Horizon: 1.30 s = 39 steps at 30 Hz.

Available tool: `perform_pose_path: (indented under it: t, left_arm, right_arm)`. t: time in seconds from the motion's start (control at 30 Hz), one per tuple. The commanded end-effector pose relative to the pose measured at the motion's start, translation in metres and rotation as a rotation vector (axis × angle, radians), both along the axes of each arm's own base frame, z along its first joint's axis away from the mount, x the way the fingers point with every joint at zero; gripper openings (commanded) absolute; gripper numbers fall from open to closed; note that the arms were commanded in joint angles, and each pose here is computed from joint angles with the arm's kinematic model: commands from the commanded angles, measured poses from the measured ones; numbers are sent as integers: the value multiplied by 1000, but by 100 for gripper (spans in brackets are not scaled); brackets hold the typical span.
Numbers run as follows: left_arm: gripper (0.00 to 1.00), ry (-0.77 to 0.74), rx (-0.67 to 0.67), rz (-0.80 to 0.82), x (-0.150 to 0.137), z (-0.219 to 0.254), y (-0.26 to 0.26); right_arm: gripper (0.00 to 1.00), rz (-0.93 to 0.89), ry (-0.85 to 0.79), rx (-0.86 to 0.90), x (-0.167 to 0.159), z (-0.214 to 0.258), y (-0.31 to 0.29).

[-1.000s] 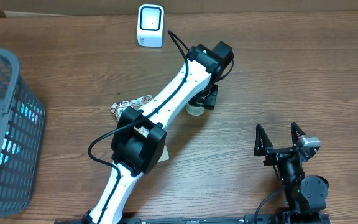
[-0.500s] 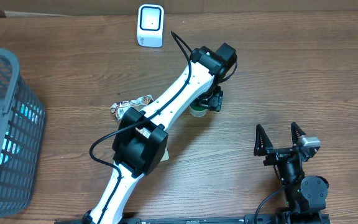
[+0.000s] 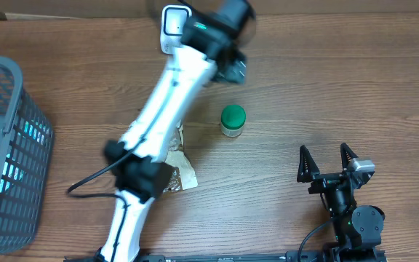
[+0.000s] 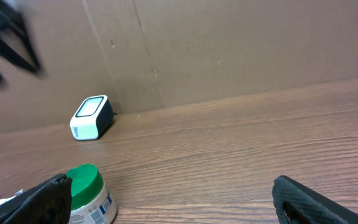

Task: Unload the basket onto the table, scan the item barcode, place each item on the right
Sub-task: 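Set the jar down right of the bag and release it, then reach the left gripper into the basket and grasp the small tissue pack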

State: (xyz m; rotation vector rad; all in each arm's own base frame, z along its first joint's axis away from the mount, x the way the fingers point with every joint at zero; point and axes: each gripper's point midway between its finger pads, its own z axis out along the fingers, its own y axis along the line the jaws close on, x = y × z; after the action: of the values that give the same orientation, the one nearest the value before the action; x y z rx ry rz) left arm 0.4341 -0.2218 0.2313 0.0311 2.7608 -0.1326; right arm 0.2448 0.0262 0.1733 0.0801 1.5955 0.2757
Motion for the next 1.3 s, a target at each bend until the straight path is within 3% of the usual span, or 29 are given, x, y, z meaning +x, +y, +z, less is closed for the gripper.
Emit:
perform_pose_path:
  t: [0.0,0.2,0.5,0.73,1.0,1.27]
  left_arm:
    - [83,-208,-69,122,-4,99,72]
    - [81,-332,-76,416,-36,164,208]
    - [79,-343,-108,825,-94,173,374]
    - [78,-145,-141,1054,-129,107,455]
    - [75,69,-219,1083,-122,-14,476]
    - [72,94,-250,1117,-116,-91,482]
  right_arm:
    - [100,-6,-1,-8,0,-3,-1]
    - [100,-6,-1,-8,0,-3,-1]
    - [100,-6,-1,-8,0,-3,-1]
    - [100,-6,-1,-8,0,-3,-1]
    - [100,-6,-1,-8,0,-3,-1]
    - [100,-6,-1,-8,0,-3,-1]
